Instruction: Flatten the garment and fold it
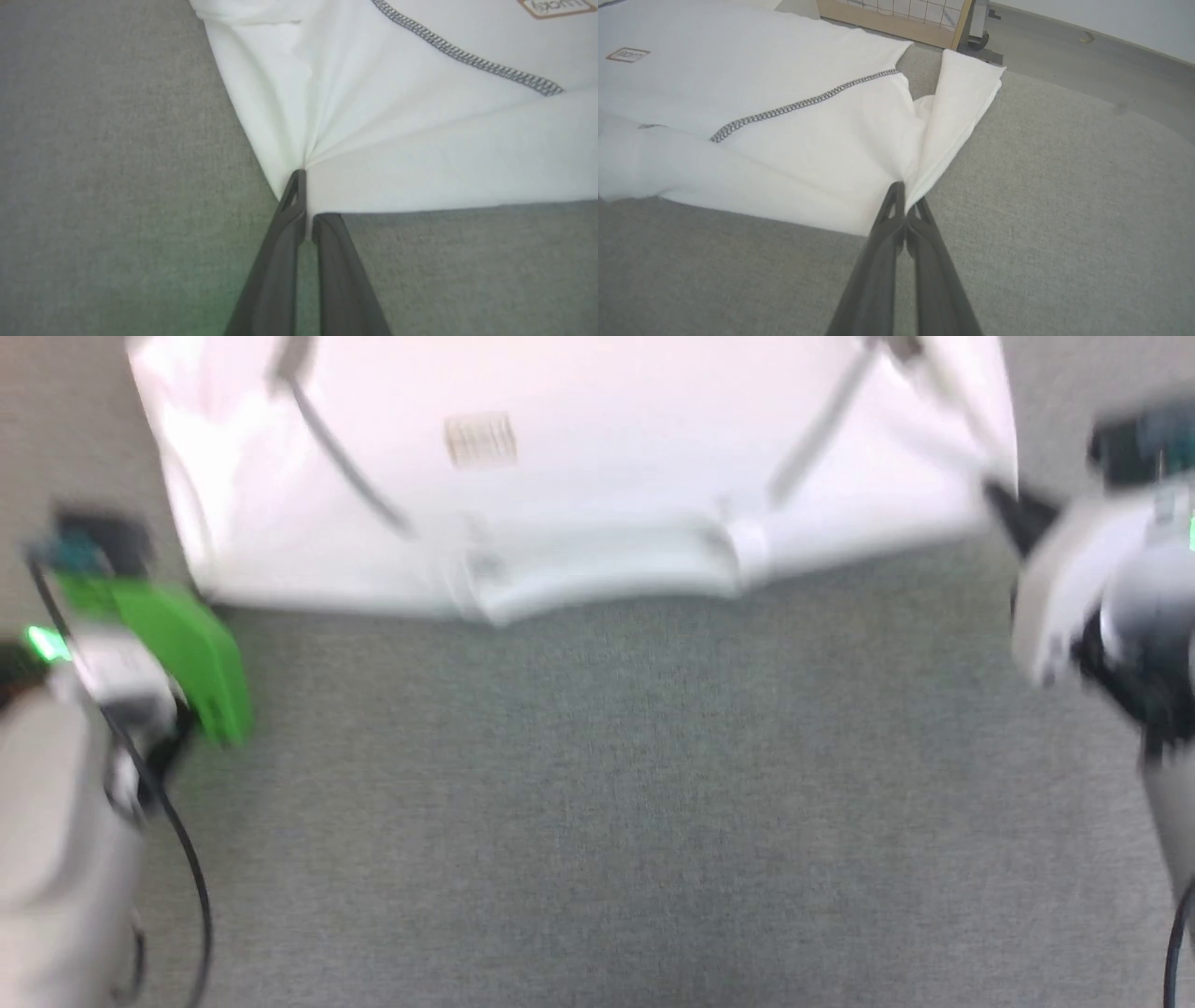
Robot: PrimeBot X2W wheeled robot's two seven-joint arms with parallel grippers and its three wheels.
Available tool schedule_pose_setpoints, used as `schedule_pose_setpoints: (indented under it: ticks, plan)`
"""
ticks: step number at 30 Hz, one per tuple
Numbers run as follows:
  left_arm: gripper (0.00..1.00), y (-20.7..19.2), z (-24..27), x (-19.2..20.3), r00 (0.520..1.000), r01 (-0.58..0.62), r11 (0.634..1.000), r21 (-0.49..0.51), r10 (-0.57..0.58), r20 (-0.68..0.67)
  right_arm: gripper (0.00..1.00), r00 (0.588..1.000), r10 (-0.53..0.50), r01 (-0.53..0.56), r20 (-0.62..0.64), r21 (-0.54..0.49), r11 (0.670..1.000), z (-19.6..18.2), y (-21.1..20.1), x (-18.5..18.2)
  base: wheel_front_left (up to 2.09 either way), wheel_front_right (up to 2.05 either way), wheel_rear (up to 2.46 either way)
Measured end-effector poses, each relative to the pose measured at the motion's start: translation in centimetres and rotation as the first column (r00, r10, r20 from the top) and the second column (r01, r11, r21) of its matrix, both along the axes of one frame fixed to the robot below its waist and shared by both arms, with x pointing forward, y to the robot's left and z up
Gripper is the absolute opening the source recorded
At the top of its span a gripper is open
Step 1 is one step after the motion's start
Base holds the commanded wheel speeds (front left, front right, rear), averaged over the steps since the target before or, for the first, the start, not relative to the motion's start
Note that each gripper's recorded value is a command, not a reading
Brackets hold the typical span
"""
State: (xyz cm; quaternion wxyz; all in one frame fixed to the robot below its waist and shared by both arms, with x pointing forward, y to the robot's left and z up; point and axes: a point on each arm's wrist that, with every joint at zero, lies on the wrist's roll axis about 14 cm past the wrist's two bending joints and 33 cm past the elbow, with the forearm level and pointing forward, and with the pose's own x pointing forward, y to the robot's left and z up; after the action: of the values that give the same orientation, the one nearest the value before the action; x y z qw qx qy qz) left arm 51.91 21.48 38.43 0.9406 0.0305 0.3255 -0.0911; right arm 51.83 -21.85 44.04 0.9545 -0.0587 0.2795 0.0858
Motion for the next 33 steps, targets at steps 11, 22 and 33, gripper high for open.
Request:
schedule_pose_setpoints:
  ticks: [11, 22, 33]
  plan:
    - [0.0, -1.8, 0.0, -12.4, 0.991, -0.042, 0.99, -0.132, 0.024, -0.131, 0.0, 0.976, -0.198, 0.21, -0.093, 0.144, 0.967, -1.7, -1.3, -11.1, 0.0, 0.0, 0.0]
    - [0.0, -1.5, -0.6, -19.7, 0.974, -0.135, 0.98, -0.148, 0.103, -0.202, 0.0, 0.921, -0.314, 0.355, -0.231, 0.159, 0.921, -3.7, -1.7, -19.4, 0.0, 0.0, 0.0]
    - [0.0, -2.9, -1.8, -22.7, 0.963, -0.194, 0.961, -0.195, 0.149, -0.225, 0.0, 0.855, -0.352, 0.435, -0.382, 0.155, 0.887, -8.0, -2.0, -25.2, 0.0, 0.0, 0.0]
